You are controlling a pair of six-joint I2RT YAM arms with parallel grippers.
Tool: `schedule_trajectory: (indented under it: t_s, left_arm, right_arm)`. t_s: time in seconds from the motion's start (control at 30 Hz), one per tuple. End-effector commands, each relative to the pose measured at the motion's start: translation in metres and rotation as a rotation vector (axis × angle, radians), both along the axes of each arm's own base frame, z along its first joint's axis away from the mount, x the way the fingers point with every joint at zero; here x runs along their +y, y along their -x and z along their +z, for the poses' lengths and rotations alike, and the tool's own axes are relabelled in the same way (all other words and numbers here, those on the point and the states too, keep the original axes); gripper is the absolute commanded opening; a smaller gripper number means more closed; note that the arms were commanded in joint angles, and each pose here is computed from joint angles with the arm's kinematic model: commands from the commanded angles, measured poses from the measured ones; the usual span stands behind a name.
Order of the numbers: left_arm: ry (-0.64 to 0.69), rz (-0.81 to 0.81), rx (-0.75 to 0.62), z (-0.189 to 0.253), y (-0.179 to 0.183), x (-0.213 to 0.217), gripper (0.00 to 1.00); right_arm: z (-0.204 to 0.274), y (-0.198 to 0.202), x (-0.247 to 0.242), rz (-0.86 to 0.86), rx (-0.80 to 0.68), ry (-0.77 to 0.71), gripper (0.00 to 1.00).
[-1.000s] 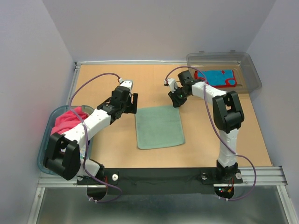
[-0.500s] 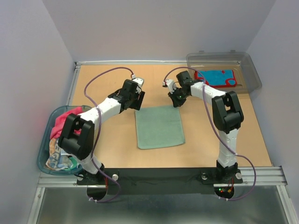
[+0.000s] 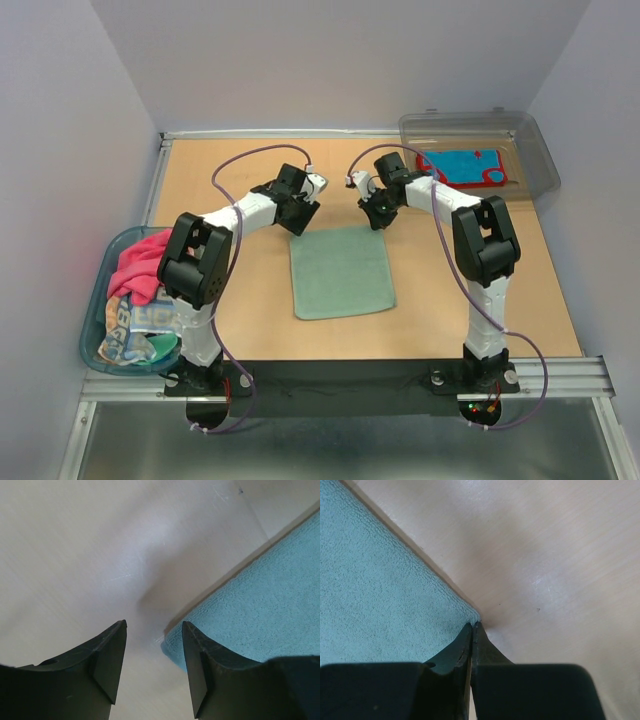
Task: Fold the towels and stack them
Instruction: Fold the towel
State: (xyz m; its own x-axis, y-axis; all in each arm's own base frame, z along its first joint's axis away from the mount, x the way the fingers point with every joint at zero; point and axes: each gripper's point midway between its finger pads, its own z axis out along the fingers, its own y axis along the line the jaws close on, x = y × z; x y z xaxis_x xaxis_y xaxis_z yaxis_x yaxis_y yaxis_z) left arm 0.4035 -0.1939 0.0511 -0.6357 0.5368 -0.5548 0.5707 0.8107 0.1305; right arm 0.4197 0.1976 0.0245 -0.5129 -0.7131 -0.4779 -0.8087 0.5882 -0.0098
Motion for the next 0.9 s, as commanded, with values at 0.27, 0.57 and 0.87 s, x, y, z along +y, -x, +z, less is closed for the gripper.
schedule_trajectory:
  t_s: [0.27, 0.57, 0.87]
  left_arm:
    - [0.047, -0.11, 0.036, 0.011, 0.004, -0.008, 0.58]
    - [0.014, -0.107, 0.116, -0.017, 0.011, -0.002, 0.54]
    - [-0.021, -0.096, 0.203, -0.045, 0.024, 0.005, 0.47]
  right_arm:
    - [-0.034, 0.024, -0.013, 0.007, 0.098, 0.095, 0.01]
    - [-0.034, 0.023, -0.013, 0.001, 0.094, 0.096, 0.01]
    - [-0.033, 0.023, -0.012, -0.003, 0.09, 0.096, 0.01]
